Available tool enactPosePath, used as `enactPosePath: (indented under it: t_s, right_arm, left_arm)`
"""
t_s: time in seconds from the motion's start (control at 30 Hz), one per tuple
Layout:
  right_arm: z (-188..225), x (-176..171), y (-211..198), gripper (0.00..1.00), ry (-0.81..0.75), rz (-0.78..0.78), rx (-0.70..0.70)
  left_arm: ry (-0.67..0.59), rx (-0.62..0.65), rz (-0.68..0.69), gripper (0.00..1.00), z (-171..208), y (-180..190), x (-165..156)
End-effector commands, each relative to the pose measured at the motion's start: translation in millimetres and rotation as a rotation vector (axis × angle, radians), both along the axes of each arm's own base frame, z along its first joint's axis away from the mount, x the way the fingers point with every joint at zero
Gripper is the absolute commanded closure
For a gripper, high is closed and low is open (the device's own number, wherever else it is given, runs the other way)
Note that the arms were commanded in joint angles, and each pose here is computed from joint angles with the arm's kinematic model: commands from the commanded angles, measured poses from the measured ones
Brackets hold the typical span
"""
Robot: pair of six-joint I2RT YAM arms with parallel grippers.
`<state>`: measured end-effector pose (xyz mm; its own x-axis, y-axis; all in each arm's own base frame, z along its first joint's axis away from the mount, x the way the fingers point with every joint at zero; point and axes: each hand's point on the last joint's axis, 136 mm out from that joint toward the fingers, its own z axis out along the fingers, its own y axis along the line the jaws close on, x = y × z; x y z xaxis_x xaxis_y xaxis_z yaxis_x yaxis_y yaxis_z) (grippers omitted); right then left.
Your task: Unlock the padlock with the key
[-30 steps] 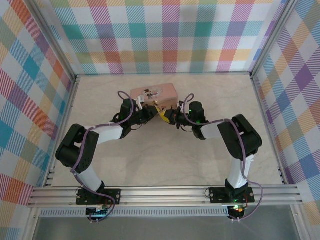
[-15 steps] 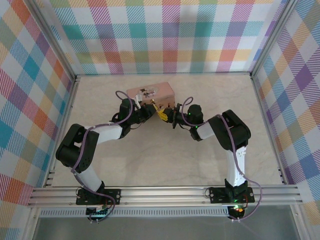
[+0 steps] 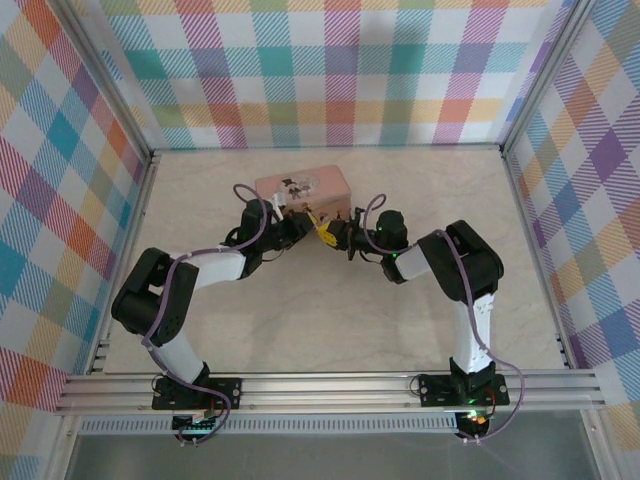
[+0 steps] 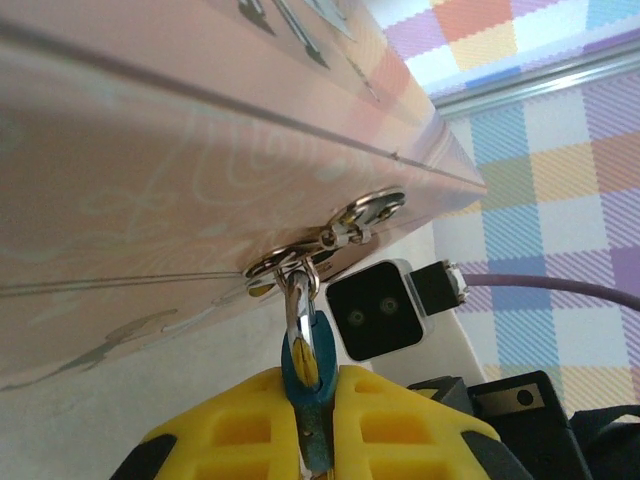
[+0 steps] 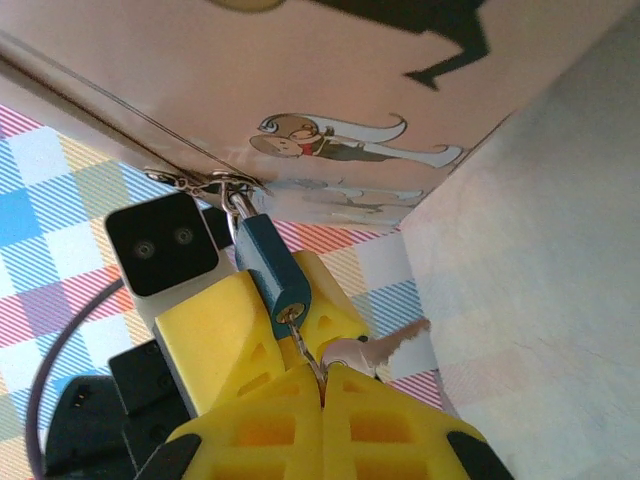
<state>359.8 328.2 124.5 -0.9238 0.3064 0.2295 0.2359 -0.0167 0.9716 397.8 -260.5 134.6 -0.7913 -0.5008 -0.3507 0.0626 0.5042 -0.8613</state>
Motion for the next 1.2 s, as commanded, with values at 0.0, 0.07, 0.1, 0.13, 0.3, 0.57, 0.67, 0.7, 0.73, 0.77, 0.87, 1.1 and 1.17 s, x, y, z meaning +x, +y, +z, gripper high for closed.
enactPosePath:
  t_s: [0.0, 0.07, 0.1, 0.13, 0.3, 0.57, 0.67, 0.7, 0.73, 0.77, 0.87, 1.1, 1.17]
  right_arm:
    - [12.3, -24.6, -5.1, 1.0, -0.112, 0.062, 0.011]
    - [8.4, -33.6, -10.2, 1.0, -0.121, 0.064, 0.012]
    - [5.9, -37.5, -11.8, 1.0, -0.123, 0.068, 0.006]
    - [3.6, -40.9, -14.0, 1.0, -0.125, 0.067, -0.001]
    - [7.9, -49.1, -22.3, 1.0, -0.157, 0.058, 0.0]
    - [27.0, -47.1, -22.9, 1.0, -0.239, 0.05, 0.001]
    - [31.4, -48.9, -25.3, 1.0, -0.314, 0.043, -0.034]
    - [32.5, -49.1, -26.4, 1.0, -0.34, 0.037, -0.047]
    - [33.5, -49.5, -28.1, 1.0, -0.369, 0.028, -0.065]
    - [33.1, -50.1, -28.8, 1.0, -0.387, 0.025, -0.085]
    - [33.0, -46.9, -30.3, 1.0, -0.419, 0.01, -0.127]
    - [26.4, -29.4, -24.9, 1.0, -0.439, -0.044, -0.147]
    - [23.9, -25.6, -21.8, 1.0, -0.436, -0.06, -0.138]
  left_arm:
    - [-0.058, -0.004, 0.02, 0.89, 19.2, 4.2, 2.4]
    - [-0.061, -0.007, 0.023, 0.89, 20.6, 4.5, 4.3]
    - [-0.06, -0.006, 0.024, 0.89, 20.3, 4.6, 4.3]
    - [-0.06, -0.006, 0.025, 0.89, 20.0, 4.8, 4.4]
    - [-0.056, -0.003, 0.033, 0.89, 17.3, 6.4, 4.0]
    - [-0.059, -0.045, -0.012, 0.89, 22.7, -2.1, 0.2]
    - [-0.061, -0.056, -0.026, 0.89, 24.0, -4.4, -2.1]
    - [-0.064, -0.058, -0.03, 0.89, 24.8, -5.2, -2.5]
    - [-0.065, -0.06, -0.033, 0.89, 25.2, -5.6, -3.3]
    - [-0.066, -0.061, -0.035, 0.89, 26.0, -5.9, -3.6]
    - [-0.072, -0.069, -0.04, 0.89, 28.6, -6.6, -4.3]
    - [-0.088, -0.088, -0.041, 0.88, 36.6, -7.7, -4.9]
    - [-0.088, -0.094, -0.041, 0.88, 37.2, -8.3, -5.1]
